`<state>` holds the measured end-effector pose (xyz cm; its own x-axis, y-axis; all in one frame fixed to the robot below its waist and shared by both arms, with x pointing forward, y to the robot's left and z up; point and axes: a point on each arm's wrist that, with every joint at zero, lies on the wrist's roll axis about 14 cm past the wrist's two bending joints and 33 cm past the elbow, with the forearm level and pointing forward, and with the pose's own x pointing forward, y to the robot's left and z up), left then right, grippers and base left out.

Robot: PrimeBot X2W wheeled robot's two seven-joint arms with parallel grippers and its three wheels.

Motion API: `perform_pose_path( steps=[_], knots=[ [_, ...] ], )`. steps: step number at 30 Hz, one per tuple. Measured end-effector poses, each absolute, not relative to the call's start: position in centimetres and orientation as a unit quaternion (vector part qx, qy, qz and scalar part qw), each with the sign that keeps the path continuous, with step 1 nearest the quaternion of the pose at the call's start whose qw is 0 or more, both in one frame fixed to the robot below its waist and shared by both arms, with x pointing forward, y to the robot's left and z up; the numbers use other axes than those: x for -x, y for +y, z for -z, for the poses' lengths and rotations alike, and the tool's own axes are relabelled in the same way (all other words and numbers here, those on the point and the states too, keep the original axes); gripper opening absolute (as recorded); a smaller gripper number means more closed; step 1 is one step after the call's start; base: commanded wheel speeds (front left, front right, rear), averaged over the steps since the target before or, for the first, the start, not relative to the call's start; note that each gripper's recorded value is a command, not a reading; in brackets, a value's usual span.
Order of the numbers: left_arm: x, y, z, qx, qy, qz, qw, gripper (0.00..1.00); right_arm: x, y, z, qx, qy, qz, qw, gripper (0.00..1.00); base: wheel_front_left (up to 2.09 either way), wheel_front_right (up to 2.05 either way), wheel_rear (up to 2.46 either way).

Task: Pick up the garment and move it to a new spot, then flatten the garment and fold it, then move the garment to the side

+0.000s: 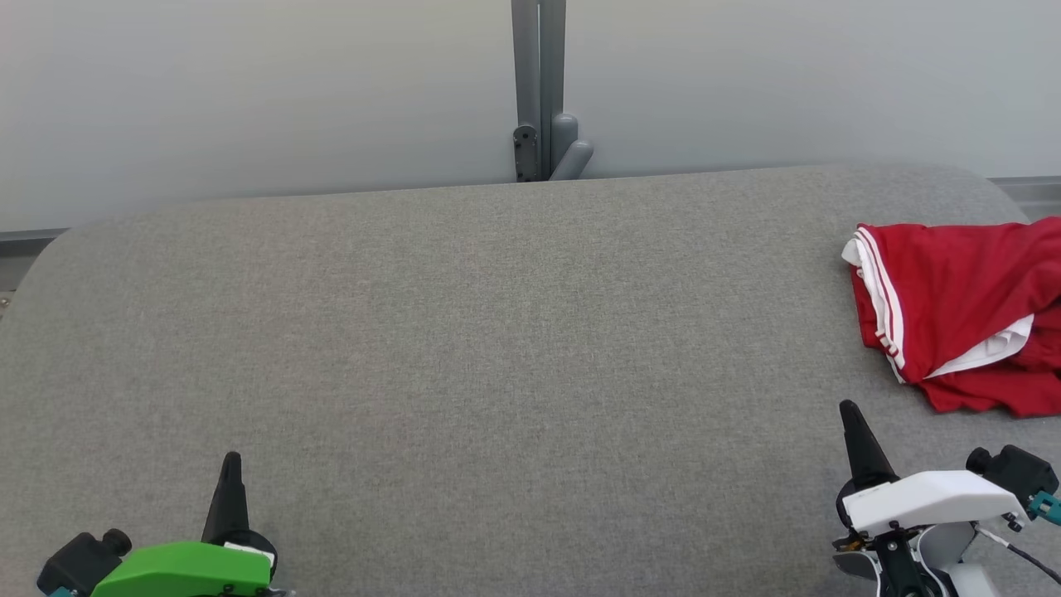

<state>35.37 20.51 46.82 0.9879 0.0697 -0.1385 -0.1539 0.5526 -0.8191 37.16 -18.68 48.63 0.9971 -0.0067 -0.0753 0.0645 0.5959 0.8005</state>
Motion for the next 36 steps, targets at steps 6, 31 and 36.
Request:
perform_pose_path(
  steps=[6,31,36],
  knots=[
    [-35.6,20.5,-47.1,0.498,0.041,-0.062,0.864,0.0,-37.3,-18.8,-48.9,-0.481,0.03,0.02,0.876,0.0,0.0,0.0,0.0],
    [-36.9,20.3,-48.7,0.599,0.024,-0.04,0.799,0.0,-37.8,-19.3,-49.7,-0.589,0.02,0.018,0.807,0.0,0.0,0.0,0.0],
    [-37.1,20.2,-49.0,0.616,0.022,-0.035,0.787,0.0,-38.0,-19.3,-50.0,-0.608,0.017,0.015,0.794,0.0,0.0,0.0,0.0]
  ],
)
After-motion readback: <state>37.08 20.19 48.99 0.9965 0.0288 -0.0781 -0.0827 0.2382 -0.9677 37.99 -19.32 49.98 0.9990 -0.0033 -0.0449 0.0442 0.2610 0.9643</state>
